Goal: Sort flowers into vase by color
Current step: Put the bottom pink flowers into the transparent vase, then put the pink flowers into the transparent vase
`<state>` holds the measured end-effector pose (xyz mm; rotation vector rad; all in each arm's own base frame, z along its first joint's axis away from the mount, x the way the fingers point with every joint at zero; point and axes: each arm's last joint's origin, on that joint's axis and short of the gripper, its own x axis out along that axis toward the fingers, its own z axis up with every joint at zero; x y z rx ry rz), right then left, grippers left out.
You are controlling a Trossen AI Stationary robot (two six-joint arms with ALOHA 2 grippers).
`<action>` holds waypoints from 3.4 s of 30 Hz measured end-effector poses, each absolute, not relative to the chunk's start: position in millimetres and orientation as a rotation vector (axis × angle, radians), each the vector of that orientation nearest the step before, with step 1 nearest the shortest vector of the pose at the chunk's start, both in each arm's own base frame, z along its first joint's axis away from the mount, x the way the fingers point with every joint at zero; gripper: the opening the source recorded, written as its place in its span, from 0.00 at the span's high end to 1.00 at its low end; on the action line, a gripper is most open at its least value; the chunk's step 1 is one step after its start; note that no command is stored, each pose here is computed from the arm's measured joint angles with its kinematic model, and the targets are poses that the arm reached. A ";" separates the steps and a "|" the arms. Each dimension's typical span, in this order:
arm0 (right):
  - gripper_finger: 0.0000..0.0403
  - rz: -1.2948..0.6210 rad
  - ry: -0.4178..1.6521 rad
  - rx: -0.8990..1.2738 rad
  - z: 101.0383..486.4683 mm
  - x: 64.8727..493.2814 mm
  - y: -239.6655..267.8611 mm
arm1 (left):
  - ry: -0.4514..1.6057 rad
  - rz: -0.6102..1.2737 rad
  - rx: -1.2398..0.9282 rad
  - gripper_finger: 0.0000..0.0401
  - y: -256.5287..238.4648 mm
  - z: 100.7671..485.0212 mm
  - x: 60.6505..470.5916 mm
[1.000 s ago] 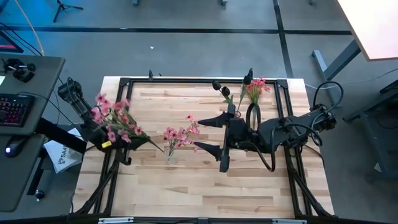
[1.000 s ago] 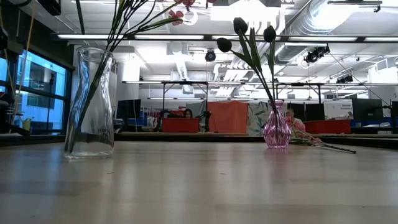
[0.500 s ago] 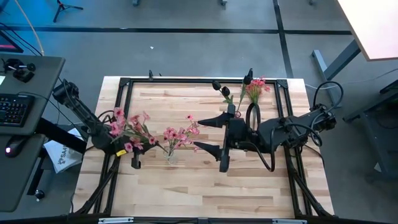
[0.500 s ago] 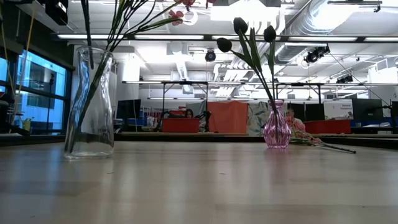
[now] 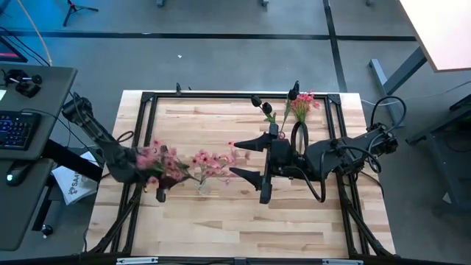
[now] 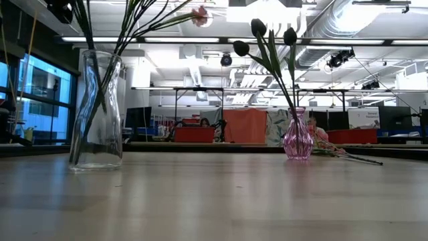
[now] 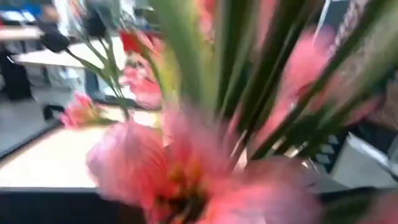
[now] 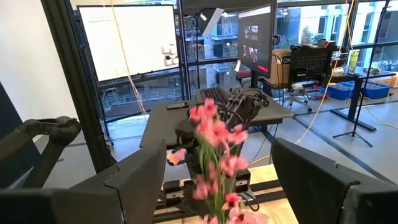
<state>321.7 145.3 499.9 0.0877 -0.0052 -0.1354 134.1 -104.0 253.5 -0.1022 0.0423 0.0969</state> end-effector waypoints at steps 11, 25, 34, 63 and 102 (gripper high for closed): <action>0.28 -0.135 -0.004 0.078 499.9 321.7 145.3 | 0.235 0.030 -0.061 0.47 -102.7 288.7 130.0; 0.28 -0.153 -0.007 0.049 500.4 321.6 144.8 | 0.202 -0.127 -0.126 0.47 -85.0 364.2 107.8; 0.28 -0.428 -0.043 0.079 503.5 319.2 137.2 | -0.010 -0.159 -0.113 0.47 -69.8 411.7 92.8; 0.37 -1.203 0.560 0.243 479.0 200.6 -69.9 | -0.147 0.349 -0.199 0.47 47.9 397.2 210.2; 0.37 -1.144 0.799 1.124 185.7 142.0 -156.8 | 0.086 0.555 -0.112 0.47 108.3 395.2 169.9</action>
